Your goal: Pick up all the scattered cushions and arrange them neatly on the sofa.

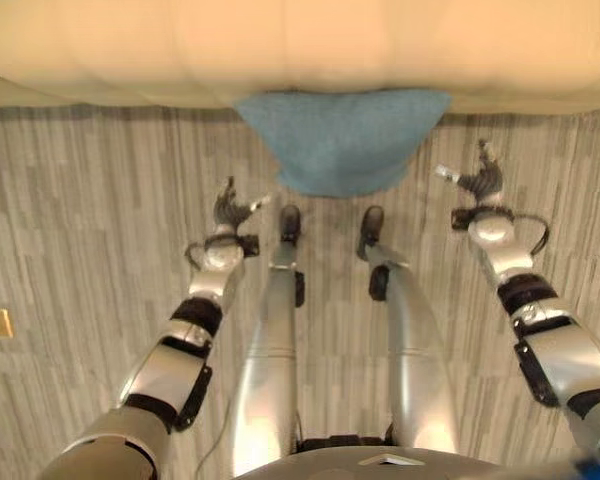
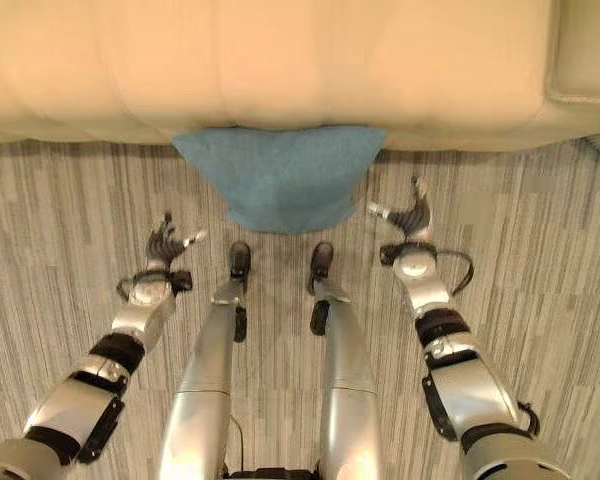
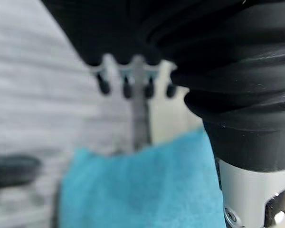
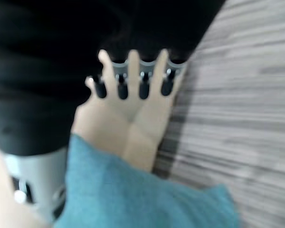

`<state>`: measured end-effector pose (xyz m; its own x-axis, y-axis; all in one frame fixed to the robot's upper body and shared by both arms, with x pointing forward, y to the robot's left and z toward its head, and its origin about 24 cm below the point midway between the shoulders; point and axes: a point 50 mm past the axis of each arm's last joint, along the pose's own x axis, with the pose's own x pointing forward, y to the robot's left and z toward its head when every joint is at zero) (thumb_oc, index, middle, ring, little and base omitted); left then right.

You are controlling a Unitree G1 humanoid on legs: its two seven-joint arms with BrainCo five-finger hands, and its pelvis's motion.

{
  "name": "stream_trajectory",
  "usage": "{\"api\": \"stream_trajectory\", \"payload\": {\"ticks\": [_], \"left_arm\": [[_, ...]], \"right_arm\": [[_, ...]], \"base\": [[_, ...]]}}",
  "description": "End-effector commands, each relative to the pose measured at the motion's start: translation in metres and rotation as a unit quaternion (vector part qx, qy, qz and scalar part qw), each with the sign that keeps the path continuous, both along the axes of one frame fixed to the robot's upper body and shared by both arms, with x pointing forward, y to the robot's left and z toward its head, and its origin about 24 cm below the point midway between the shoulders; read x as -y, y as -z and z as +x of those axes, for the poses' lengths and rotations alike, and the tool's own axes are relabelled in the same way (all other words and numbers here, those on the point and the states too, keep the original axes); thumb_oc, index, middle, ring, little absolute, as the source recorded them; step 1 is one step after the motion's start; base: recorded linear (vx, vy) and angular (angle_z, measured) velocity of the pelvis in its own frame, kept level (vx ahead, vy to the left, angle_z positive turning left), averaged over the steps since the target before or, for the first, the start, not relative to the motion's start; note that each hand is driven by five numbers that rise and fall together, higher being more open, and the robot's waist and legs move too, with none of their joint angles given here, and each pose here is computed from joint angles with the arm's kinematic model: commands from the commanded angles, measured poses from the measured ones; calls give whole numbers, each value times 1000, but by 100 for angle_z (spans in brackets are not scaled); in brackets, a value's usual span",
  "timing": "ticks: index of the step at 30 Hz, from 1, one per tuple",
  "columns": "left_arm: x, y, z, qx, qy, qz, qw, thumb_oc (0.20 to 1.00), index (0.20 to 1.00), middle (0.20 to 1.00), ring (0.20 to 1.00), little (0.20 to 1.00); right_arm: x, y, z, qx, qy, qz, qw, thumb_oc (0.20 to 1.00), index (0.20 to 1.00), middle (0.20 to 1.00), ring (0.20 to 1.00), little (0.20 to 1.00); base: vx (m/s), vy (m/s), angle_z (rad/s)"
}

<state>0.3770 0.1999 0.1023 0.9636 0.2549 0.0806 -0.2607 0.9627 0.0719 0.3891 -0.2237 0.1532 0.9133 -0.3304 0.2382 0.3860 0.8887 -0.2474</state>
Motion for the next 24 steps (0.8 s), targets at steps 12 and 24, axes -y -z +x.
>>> {"api": "stream_trajectory", "payload": {"ticks": [12, 24], "left_arm": [[-5, -54, 12, 96, -6, -28, 995, 1000, 1000, 1000, 1000, 1000], [16, -87, 24, 125, 34, -49, 990, 1000, 1000, 1000, 1000, 1000]], "right_arm": [[5, -24, -2, 68, -10, 51, 996, 1000, 1000, 1000, 1000, 1000], [-33, -80, 11, 126, -133, 75, 980, 1000, 1000, 1000, 1000, 1000]], "base": [[16, -11, 2], [38, -32, -3]]}}
